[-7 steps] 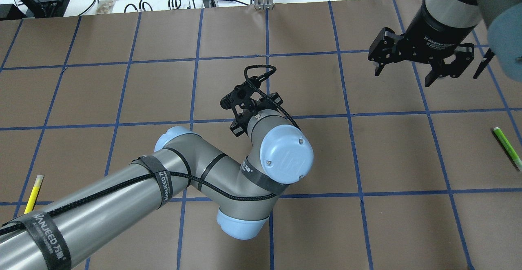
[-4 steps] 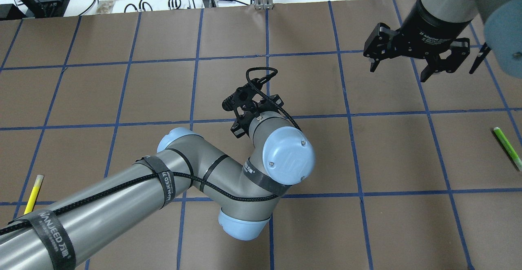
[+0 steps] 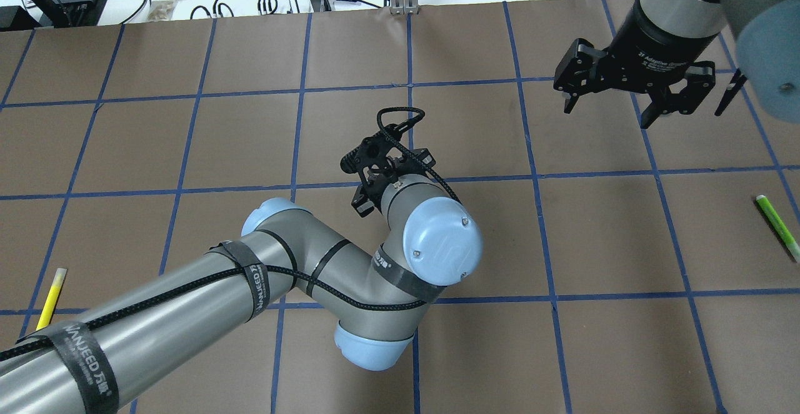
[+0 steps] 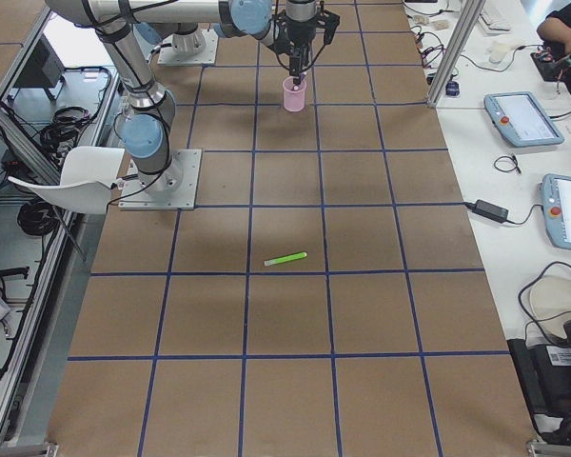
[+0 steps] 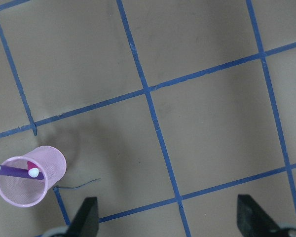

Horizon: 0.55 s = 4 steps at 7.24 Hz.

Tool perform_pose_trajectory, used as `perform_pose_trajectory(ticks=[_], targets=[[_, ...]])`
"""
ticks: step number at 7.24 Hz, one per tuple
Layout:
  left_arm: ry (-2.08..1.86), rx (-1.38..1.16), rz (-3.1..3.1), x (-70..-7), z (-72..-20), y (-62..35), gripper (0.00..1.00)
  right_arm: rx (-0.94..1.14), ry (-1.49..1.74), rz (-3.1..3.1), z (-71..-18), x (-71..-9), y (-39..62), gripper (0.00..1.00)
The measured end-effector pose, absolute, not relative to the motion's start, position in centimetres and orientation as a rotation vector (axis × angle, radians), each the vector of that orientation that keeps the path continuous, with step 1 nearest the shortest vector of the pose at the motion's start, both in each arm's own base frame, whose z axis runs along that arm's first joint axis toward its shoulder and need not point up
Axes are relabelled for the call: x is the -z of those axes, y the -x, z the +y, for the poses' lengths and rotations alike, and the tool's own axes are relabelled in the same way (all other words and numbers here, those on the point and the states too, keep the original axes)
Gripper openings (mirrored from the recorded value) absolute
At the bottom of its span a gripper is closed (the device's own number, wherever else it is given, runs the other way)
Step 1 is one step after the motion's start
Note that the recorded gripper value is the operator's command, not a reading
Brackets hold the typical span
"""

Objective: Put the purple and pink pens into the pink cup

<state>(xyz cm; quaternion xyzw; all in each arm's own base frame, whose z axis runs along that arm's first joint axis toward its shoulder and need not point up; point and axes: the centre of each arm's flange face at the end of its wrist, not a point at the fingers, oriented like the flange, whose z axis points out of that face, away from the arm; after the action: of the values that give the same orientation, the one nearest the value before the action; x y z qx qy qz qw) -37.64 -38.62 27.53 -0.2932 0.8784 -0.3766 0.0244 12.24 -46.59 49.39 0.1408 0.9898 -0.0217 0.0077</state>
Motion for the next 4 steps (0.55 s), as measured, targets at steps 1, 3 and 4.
perform_pose_trajectory(ticks=[1,3,4], targets=[[0.905,1.163,2.714,-27.4,-38.5,37.5,0.87,0.065,-0.441,3.096,-46.6,-49.3,-12.2,1.0],[0.895,1.178,2.72,-28.5,-38.7,37.2,1.0,0.06,-0.444,3.099,-46.6,-49.1,-12.1,1.0],[0.869,1.173,2.737,-29.5,-39.6,36.6,1.0,0.06,-0.446,3.1,-46.6,-49.1,-12.1,1.0]])
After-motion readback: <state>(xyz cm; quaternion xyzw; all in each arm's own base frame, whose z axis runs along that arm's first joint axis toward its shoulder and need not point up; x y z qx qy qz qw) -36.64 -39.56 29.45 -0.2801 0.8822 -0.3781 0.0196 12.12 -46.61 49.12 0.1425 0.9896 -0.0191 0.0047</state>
